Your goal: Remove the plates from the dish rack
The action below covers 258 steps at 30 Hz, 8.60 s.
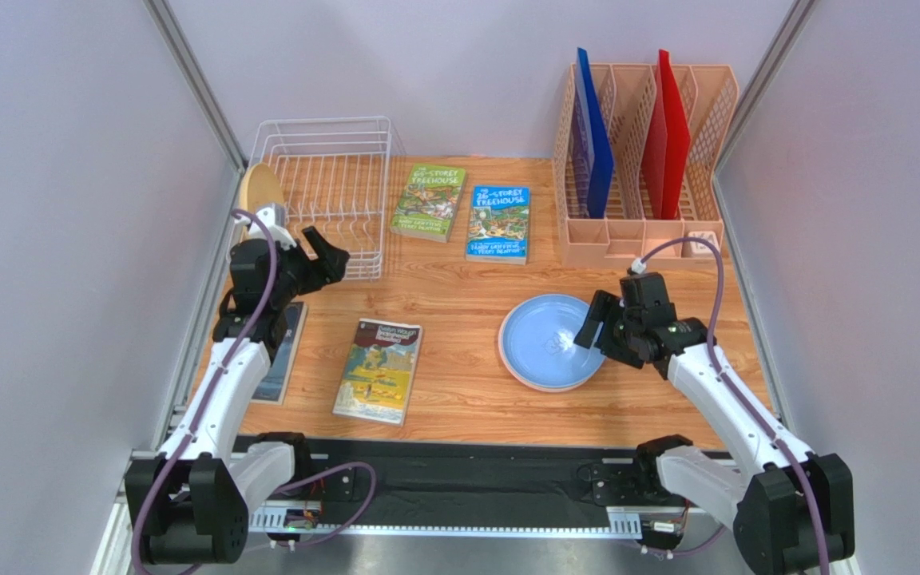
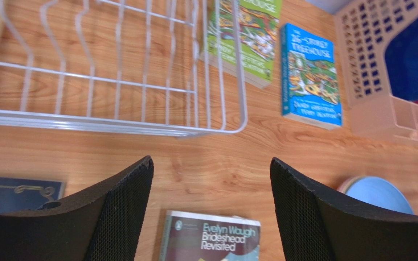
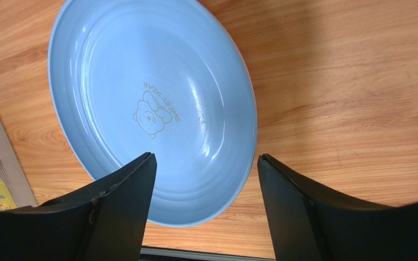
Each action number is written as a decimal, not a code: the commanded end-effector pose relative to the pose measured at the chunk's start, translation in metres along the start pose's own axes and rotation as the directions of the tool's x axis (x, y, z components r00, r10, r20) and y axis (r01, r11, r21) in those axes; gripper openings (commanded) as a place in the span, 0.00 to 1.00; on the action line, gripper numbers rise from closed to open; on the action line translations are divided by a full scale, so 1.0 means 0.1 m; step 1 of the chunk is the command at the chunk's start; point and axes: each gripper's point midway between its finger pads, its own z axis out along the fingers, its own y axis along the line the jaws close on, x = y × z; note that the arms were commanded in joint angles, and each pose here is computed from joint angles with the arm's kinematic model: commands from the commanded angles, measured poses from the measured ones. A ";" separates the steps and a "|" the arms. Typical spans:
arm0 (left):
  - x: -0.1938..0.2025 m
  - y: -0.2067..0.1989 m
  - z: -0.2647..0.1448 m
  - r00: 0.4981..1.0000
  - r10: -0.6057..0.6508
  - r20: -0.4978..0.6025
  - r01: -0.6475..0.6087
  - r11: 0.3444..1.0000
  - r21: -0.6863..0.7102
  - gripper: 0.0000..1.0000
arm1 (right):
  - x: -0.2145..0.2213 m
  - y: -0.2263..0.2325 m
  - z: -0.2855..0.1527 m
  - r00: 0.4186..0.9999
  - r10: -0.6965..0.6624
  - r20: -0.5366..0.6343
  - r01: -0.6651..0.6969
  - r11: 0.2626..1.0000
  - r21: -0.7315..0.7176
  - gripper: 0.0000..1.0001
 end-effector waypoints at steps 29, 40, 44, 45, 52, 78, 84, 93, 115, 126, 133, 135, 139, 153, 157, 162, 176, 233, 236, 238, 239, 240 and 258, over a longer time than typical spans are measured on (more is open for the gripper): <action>-1.87 1.76 0.47 0.906 0.393 0.159 -0.142 0.636 -0.758 0.72 | -1.14 0.75 0.56 0.996 -0.089 0.032 0.090 0.995 -0.037 0.74; -1.53 1.96 0.78 0.939 0.317 0.133 -0.128 0.680 -0.722 0.71 | -1.25 0.81 0.46 0.991 -0.114 0.066 0.117 0.992 -0.051 0.74; -1.59 1.90 0.67 0.932 0.325 0.158 -0.115 0.681 -0.724 0.74 | -1.22 0.84 0.47 0.992 -0.112 0.054 0.115 0.991 -0.071 0.74; -1.65 1.85 0.60 0.927 0.334 0.169 -0.114 0.683 -0.721 0.75 | -1.22 0.84 0.47 0.992 -0.112 0.055 0.116 0.990 -0.077 0.74; -1.94 1.38 0.38 0.899 0.345 0.271 -0.115 0.781 -0.613 0.79 | -1.18 0.87 0.50 0.992 -0.116 0.041 0.119 0.988 -0.100 0.74; -1.33 1.23 0.83 0.917 0.393 0.060 -0.343 0.859 -0.380 0.82 | -1.07 0.94 0.61 0.993 -0.118 -0.004 0.116 0.982 -0.149 0.75; -1.24 1.28 0.90 0.911 0.412 0.018 -0.375 0.845 -0.381 0.82 | -1.05 0.95 0.65 0.993 -0.118 -0.020 0.113 0.981 -0.156 0.75; -1.27 1.41 0.85 0.898 0.441 0.001 -0.384 0.783 -0.490 0.50 | -1.05 0.95 0.66 0.993 -0.118 -0.022 0.113 0.981 -0.156 0.69; -1.80 1.11 0.03 0.715 0.693 -0.089 -0.258 0.144 -0.956 0.00 | -1.01 0.96 0.56 0.990 -0.137 -0.016 0.133 0.980 -0.149 0.71; -1.82 0.61 -0.28 0.727 0.679 -0.102 -0.311 0.193 -0.930 0.00 | -0.93 1.18 -0.01 0.976 -0.193 0.104 0.212 0.950 -0.227 0.72; -1.26 -0.05 -0.25 0.895 0.443 0.061 -0.350 0.779 -0.520 0.00 | -0.75 1.10 -0.30 0.974 -0.172 0.144 0.205 0.943 -0.262 0.73; -0.98 -0.38 -0.24 0.924 0.378 0.059 -0.346 0.892 -0.291 0.00 | -0.71 1.16 -0.46 0.967 -0.177 0.181 0.227 0.922 -0.314 0.74; -0.28 -0.75 -0.23 0.976 0.206 -0.072 -0.205 0.979 0.021 0.00 | -0.59 1.28 -0.68 0.959 -0.151 0.240 0.245 0.867 -0.433 0.75; 0.72 -1.32 -0.55 0.971 -0.086 -0.224 0.181 0.874 0.450 0.00 | -0.11 1.54 -0.57 0.948 -0.179 0.265 0.297 0.799 -0.523 0.75; 0.73 -1.29 -0.63 0.974 -0.090 -0.208 0.176 0.880 0.442 0.00 | 0.02 1.65 -0.52 0.943 -0.213 0.257 0.322 0.787 -0.527 0.75; 0.85 -1.10 -0.63 0.974 -0.077 -0.213 0.150 0.923 0.353 0.00 | 0.07 1.70 -0.52 0.934 -0.228 0.277 0.342 0.797 -0.498 0.75; 0.97 -0.93 -0.54 0.976 -0.088 -0.198 0.141 0.951 0.275 0.00 | 0.10 1.62 -0.70 0.939 -0.189 0.287 0.318 0.795 -0.516 0.75; 1.42 -0.56 -0.40 0.971 0.236 -0.046 -0.223 0.956 0.191 0.73 | -0.12 0.07 -0.12 0.982 0.027 0.187 -0.026 1.000 -0.008 0.39; 1.37 -0.62 -0.40 0.969 0.247 -0.025 -0.236 0.948 0.213 0.73 | -0.12 0.06 -0.14 0.980 0.026 0.196 -0.024 1.000 -0.012 0.61; 1.34 -0.64 -0.39 0.966 0.258 -0.019 -0.248 0.945 0.213 0.73 | -0.15 0.03 -0.18 0.976 0.030 0.217 -0.031 1.000 0.001 0.67; 1.35 -0.62 -0.38 0.963 0.267 -0.026 -0.256 0.944 0.207 0.73 | -0.16 0.01 -0.21 0.975 0.020 0.219 -0.023 1.000 0.013 0.68; 1.31 -0.62 -0.36 0.960 0.278 -0.024 -0.268 0.944 0.194 0.73 | -0.19 0.00 -0.26 0.972 0.017 0.236 -0.021 1.000 0.013 0.71; 0.29 -1.12 -0.44 0.885 0.462 0.058 -0.465 0.871 0.156 0.72 | -0.83 0.33 -1.11 0.836 -0.036 0.547 0.119 0.986 -0.118 0.75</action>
